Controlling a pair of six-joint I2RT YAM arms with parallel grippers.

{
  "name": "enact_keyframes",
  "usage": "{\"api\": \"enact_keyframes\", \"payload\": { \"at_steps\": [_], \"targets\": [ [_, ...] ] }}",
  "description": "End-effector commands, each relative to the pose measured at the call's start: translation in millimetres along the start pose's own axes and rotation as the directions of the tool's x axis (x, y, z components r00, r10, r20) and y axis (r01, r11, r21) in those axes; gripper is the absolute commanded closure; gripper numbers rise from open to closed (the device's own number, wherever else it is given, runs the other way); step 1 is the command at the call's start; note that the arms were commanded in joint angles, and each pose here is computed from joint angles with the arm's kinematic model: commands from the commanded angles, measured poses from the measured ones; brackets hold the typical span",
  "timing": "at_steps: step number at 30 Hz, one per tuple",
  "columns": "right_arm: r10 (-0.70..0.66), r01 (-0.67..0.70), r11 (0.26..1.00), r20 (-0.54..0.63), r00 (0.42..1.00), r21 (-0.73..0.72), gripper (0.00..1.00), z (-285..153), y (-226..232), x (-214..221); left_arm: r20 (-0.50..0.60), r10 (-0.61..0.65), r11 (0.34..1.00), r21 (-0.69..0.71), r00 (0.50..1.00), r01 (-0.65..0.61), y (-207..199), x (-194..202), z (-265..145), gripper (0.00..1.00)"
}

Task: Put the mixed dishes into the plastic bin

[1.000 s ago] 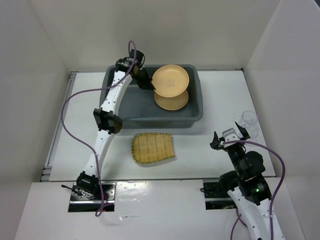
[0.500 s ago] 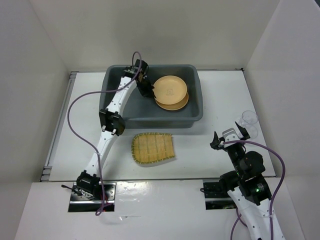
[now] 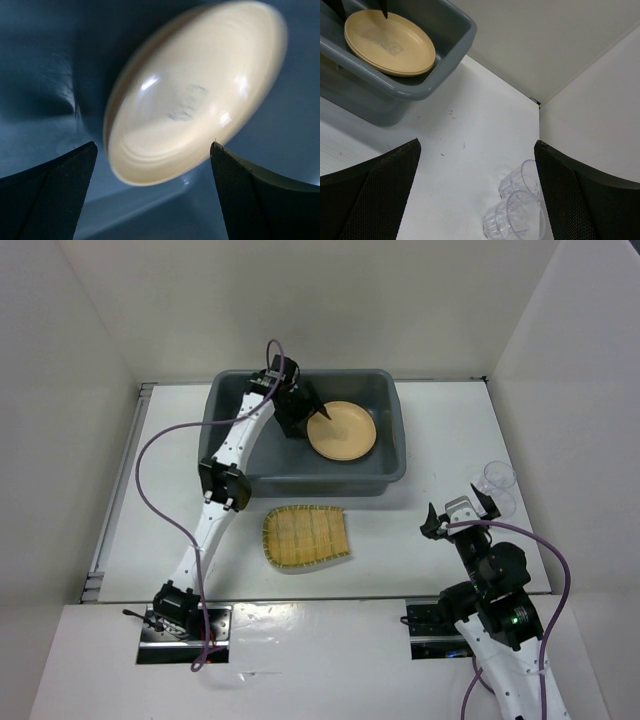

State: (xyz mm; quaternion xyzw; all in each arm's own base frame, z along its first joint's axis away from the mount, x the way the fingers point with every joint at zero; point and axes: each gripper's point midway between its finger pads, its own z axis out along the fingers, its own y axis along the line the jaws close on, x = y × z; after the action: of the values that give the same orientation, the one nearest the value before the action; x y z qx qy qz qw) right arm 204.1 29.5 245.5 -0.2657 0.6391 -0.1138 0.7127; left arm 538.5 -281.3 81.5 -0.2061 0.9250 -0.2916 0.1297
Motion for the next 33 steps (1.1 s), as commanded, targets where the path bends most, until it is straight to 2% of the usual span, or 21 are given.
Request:
{"api": "enact_keyframes", "payload": {
  "at_steps": [1,2,4,6,7,8,9,10,12,13,14,15,16,18,19,20,21,23,28,33],
  "targets": [
    [0.015,-0.018,0.999,0.081,0.997,0.036,0.02,-5.6,-7.0,-14.7,0.192,0.099,0.975,0.178,0.976,-0.134,-79.9,-21.1,-98.1,0.0],
    [0.015,-0.018,0.999,0.081,0.997,0.036,0.02,-5.6,-7.0,-14.7,0.245,0.122,0.965,0.198,0.962,-0.173,-93.9,-23.5,-127.1,0.0],
    [0.015,-0.016,1.0,0.085,0.996,0.012,0.02,-5.3,-2.2,-15.0,0.272,0.167,0.971,0.119,0.948,-0.205,-79.5,-25.5,-144.8,0.0],
    [0.015,-0.016,1.0,0.09,0.996,0.004,0.02,-5.2,-0.8,-15.9,0.256,0.214,0.973,0.026,0.943,-0.228,-64.0,-10.8,-162.7,0.0],
    [0.007,-0.007,1.0,0.094,0.996,-0.003,0.02,-5.1,0.4,-16.8,0.233,0.289,0.957,-0.056,0.929,-0.284,-49.1,-8.4,-153.1,0.0],
    [0.007,-0.007,1.0,0.094,0.996,-0.003,0.02,-5.1,0.4,-16.8,0.261,0.314,0.949,-0.094,0.913,-0.3,-54.0,1.1,-183.3,0.0],
    [0.007,-0.007,1.0,0.094,0.996,-0.003,0.02,-5.1,0.4,-16.8,0.257,0.337,0.939,-0.16,0.906,-0.304,-46.5,10.1,-189.3,0.0],
    [0.007,-0.007,1.0,0.094,0.996,-0.003,0.02,-5.1,0.4,-16.8,0.312,0.399,0.913,-0.224,0.862,-0.341,-54.4,23.4,-216.6,0.0],
    [0.007,-0.006,1.0,0.099,0.995,-0.011,0.02,-5.0,1.8,-17.7,0.274,0.436,0.881,-0.324,0.857,-0.345,-36.5,43.9,-218.3,0.0],
    [0.007,-0.006,1.0,0.099,0.995,-0.011,0.02,-5.0,1.8,-17.7,0.295,0.436,0.883,-0.321,0.85,-0.341,-38.7,58.9,-240.9,0.0],
    [0.007,-0.006,1.0,0.099,0.995,-0.011,0.02,-5.0,1.8,-17.7,0.311,0.396,0.899,-0.325,0.864,-0.294,-32.1,61.8,-242.9,0.0],
    [0.006,-0.005,1.0,0.091,0.996,-0.016,0.02,-5.1,2.9,-15.8,0.2,0.369,0.871,-0.414,0.908,-0.263,14.3,81.9,-213.3,0.0],
    [0.007,-0.005,1.0,0.096,0.995,-0.024,0.02,-5.1,4.5,-16.7,0.292,0.328,0.918,-0.324,0.898,-0.23,8.0,83.7,-236.2,0.0],
    [0.008,-0.004,0.999,0.101,0.995,-0.031,0.02,-5.0,5.9,-17.6,0.277,0.187,0.974,-0.179,0.942,-0.14,27.9,114.8,-229.9,0.0],
    [-0.002,0.005,1.0,0.101,0.995,-0.031,0.02,-5.0,5.5,-17.6,0.299,0.143,0.988,-0.093,0.944,-0.121,57.6,143.3,-228.5,0.0],
    [0.0,0.005,0.999,0.106,0.994,-0.038,0.02,-4.9,7.1,-18.6,0.291,0.055,0.998,-0.036,0.955,-0.046,70.3,160.6,-227.9,0.0],
    [-0.001,0.006,0.999,0.098,0.995,-0.043,0.02,-3.7,8.1,-17.2,0.312,0.016,1.0,0.017,0.95,-0.022,81.4,171.9,-240.8,0.0],
    [0.0,0.005,0.999,0.103,0.995,-0.051,0.02,-3.7,9.7,-18.2,0.27,-0.045,0.997,-0.052,0.962,0.061,129.3,184.5,-222.5,0.0],
    [-0.001,0.007,0.998,0.096,0.995,-0.057,0.02,-2.5,11.0,-17.0,0.207,0.097,0.99,-0.117,0.973,-0.074,151.1,194.9,-190.8,0.0],
    [-0.001,0.008,0.997,0.098,0.995,-0.078,0.02,-2.7,15.1,-16.9,0.11,0.141,0.983,-0.137,0.984,-0.125,172.2,225.7,-149.0,0.0]
  ]
}}
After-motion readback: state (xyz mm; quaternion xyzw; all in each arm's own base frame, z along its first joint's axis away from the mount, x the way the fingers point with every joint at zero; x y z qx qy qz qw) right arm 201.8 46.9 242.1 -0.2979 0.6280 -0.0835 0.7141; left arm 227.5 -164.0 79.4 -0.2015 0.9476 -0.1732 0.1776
